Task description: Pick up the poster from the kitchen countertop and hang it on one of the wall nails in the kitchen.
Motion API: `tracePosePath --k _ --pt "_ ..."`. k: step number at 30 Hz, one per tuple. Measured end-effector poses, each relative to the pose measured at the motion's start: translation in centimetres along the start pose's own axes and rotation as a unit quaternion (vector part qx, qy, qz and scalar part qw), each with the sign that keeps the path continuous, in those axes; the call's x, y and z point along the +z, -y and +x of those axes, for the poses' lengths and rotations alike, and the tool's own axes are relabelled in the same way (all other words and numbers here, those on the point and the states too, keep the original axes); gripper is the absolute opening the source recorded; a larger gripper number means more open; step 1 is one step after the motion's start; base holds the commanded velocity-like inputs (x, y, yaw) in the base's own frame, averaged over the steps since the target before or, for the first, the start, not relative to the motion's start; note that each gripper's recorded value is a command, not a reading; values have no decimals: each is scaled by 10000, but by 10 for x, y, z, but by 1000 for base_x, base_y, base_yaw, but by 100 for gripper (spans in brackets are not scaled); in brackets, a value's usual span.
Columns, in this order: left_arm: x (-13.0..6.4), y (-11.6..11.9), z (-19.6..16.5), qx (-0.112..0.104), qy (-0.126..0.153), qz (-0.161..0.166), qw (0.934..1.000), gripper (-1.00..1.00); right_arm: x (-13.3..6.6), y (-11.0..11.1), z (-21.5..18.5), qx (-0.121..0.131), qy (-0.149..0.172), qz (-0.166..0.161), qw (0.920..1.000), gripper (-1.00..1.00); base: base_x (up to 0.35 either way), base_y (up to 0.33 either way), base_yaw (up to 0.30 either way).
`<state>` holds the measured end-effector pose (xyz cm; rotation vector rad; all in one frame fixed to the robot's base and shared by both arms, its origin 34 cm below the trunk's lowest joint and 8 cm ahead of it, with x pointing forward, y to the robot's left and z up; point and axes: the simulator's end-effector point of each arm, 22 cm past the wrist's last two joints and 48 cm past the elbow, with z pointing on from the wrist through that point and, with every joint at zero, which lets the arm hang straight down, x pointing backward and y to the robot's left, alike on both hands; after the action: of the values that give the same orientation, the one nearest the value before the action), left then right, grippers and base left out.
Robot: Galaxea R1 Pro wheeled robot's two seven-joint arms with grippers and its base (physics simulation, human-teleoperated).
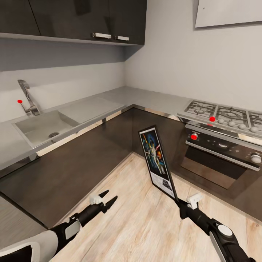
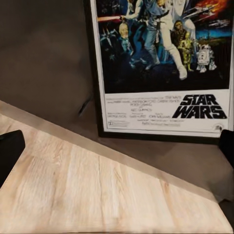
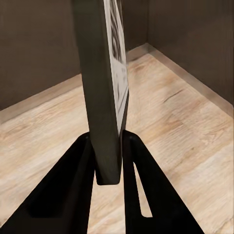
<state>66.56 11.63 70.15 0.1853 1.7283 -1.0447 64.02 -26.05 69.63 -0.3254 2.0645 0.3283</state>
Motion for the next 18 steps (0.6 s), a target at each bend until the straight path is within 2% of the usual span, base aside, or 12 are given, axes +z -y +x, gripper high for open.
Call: tracePosePath --k 5,11,18 --pt "-8 -6 -3 58 -21 -8 10000 100 -3 2 -10 34 65 -225 9997 -100 0 0 0" --pt "-29 -33 -5 240 -141 -292 9992 100 -13 13 -30 161 299 -491 9982 -100 0 0 0" --pt "-33 -37 -4 285 -194 -323 9989 100 -15 13 -30 225 343 -564 9976 -100 0 0 0"
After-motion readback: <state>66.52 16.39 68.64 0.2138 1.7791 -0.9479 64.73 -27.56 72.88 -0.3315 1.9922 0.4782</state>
